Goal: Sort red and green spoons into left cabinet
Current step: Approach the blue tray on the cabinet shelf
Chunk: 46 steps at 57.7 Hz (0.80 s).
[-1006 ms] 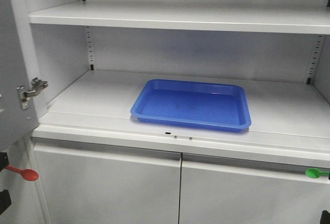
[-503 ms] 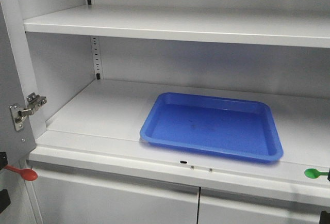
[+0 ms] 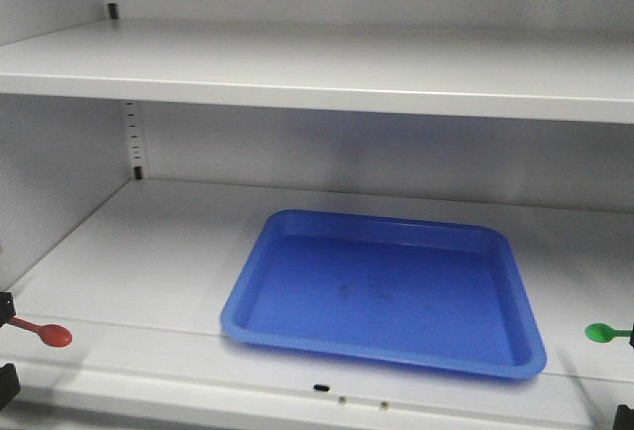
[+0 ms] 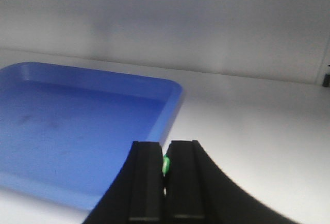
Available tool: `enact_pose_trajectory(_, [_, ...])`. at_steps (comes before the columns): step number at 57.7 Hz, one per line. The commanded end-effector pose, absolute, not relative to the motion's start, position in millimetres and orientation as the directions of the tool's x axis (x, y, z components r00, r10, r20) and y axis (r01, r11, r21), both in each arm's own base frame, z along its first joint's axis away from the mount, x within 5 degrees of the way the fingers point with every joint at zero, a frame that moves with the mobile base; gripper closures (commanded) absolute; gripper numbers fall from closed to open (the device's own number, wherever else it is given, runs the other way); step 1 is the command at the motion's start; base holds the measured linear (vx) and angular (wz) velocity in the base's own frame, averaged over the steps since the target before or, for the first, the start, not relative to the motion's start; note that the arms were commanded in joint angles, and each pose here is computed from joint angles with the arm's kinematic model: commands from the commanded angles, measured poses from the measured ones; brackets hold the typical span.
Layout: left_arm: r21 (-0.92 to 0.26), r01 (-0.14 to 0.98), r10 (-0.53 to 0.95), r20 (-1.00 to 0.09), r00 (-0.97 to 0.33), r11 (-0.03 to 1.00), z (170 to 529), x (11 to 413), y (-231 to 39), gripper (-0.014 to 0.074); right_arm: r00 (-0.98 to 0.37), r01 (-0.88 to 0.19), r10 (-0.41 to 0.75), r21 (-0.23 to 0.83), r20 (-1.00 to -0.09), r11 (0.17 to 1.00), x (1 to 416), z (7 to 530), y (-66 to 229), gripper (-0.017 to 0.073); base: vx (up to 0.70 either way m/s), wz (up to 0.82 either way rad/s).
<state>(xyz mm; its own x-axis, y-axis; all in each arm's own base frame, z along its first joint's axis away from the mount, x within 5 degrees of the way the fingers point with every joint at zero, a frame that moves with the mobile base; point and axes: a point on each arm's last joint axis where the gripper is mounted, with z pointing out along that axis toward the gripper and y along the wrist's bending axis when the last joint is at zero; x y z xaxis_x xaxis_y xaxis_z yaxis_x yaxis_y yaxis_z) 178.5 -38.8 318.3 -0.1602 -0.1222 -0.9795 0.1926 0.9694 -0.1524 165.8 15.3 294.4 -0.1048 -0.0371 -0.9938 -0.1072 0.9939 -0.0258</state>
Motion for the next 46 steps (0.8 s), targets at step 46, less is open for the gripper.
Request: enact_pose_trajectory(46, [-0.158,0.221,-0.152,-0.987,-0.046,0.962,337.3,177.9,-40.3,0.0600,0.016,-0.117,-0.029,-0.031,-0.999,0.993,167.3,314.4,16.7,0.0562,0.12,-0.17])
